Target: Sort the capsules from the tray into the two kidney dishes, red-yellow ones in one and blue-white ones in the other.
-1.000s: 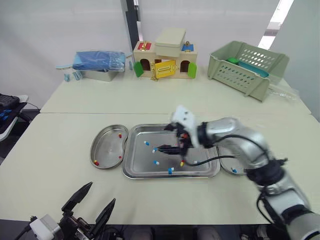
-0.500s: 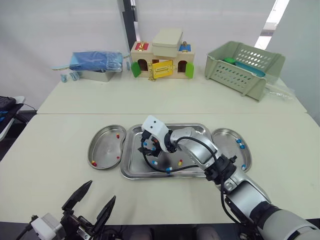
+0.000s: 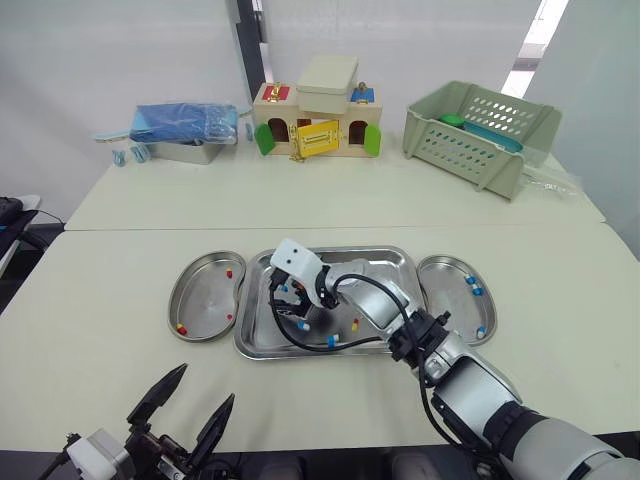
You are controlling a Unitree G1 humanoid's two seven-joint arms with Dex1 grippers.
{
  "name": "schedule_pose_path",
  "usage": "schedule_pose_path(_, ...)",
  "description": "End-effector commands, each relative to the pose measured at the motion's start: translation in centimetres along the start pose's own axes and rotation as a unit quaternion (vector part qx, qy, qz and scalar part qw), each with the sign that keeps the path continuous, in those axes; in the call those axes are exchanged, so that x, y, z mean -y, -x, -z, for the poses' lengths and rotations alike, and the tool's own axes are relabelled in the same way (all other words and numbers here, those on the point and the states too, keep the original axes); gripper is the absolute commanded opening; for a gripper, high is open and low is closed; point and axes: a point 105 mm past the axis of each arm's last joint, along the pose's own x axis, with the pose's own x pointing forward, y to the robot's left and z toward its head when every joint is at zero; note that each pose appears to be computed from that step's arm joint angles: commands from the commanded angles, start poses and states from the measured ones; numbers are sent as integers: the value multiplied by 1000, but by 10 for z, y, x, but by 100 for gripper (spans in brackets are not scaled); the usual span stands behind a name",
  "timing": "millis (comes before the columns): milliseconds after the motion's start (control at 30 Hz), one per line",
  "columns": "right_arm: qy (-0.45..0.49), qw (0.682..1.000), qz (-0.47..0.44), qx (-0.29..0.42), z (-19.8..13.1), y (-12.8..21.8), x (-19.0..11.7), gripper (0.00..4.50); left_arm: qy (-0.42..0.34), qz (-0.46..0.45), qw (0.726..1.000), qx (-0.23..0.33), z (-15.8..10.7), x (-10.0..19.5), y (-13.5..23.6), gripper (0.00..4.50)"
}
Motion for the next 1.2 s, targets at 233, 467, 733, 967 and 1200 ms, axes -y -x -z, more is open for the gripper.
schedule_pose_path(233,14,1000,-1,18,-10,-6,-4,192,-20,-4,1000,6,-9,-1,1,450)
schedule_pose_path(467,9,1000,-4,20,-10,-7,-6,6,-21,-3,1000,4,-9,0,2,450)
schedule_pose_path(733,-18,993,-51,101,-36,15,-11,2,-25,22,999,7,-11,2,-1,450)
schedule_pose_path(967,20,981,-88,170,-15,107,21,2,-24,84,996,4,-8,14,-4,450)
schedule_pose_path(1200,21,991,-61,116,51,208,64,2,-23,166,986,3,-5,27,-6,450)
